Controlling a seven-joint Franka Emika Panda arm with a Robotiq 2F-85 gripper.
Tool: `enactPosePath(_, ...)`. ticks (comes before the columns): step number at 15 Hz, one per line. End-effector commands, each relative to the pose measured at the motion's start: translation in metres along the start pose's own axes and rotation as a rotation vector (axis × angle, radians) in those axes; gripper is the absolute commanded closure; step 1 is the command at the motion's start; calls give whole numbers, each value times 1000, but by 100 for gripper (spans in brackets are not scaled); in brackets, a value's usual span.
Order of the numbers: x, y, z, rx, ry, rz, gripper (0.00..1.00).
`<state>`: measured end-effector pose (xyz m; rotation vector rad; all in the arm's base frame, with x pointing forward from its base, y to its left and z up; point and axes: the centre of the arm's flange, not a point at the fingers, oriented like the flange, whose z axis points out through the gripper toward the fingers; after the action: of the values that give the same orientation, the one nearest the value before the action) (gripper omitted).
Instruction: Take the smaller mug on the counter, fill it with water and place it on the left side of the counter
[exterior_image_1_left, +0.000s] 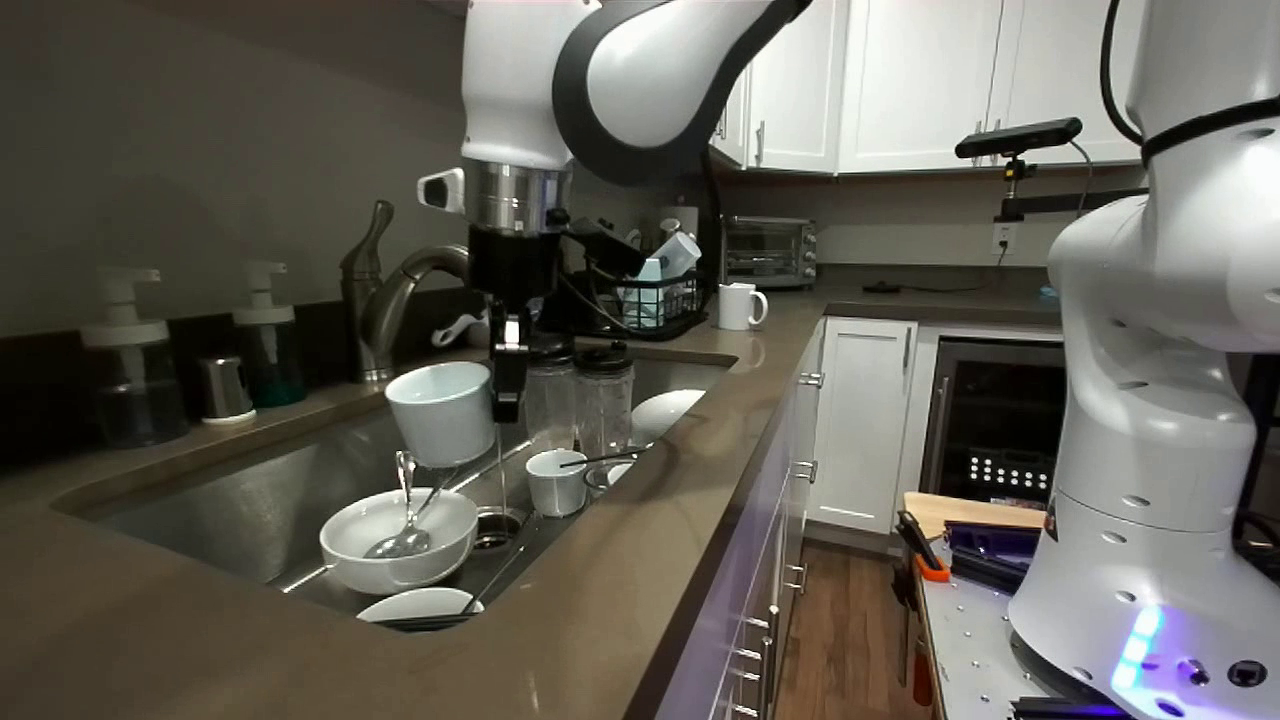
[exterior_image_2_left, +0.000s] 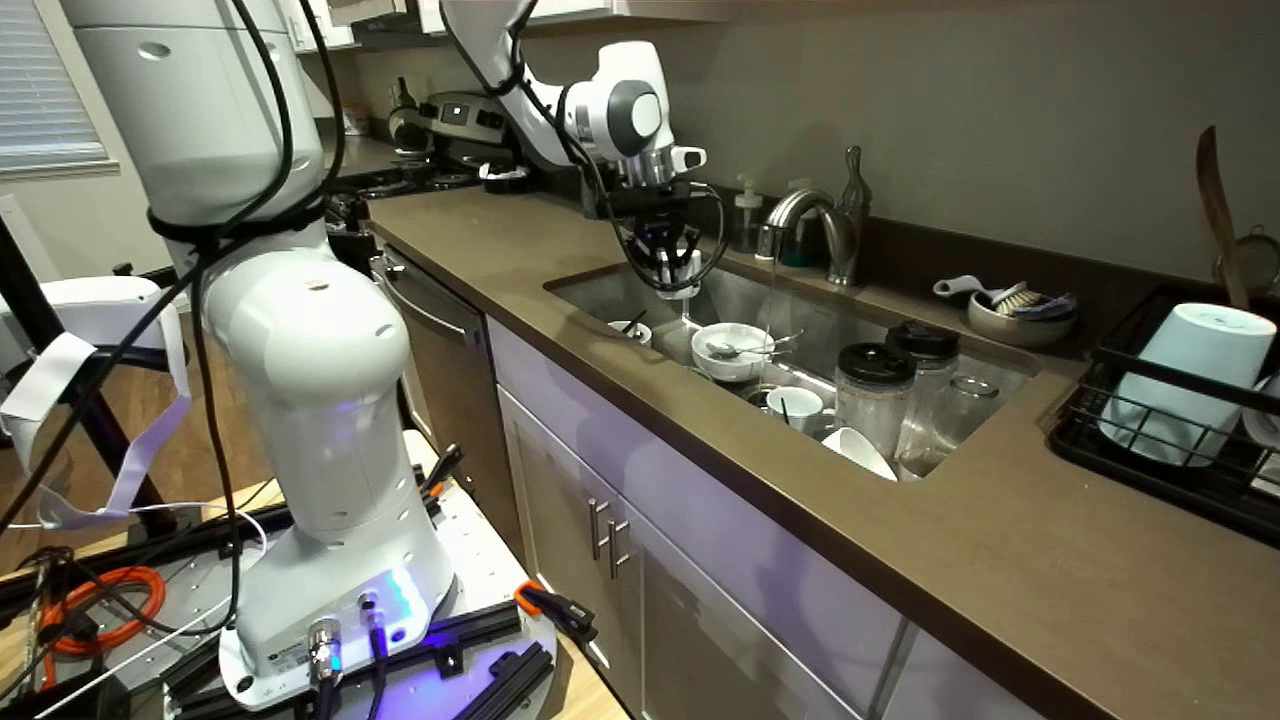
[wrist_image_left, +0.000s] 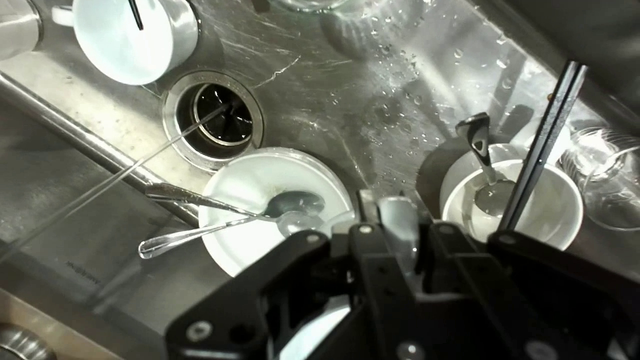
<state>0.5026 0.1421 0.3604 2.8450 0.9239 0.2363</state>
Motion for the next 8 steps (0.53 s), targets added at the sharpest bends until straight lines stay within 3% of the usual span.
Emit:
enactPosePath(1, 5, -12, -22, -19, 45, -39, 96)
enactPosePath(8, 25, -41, -35, 0, 64, -121, 96)
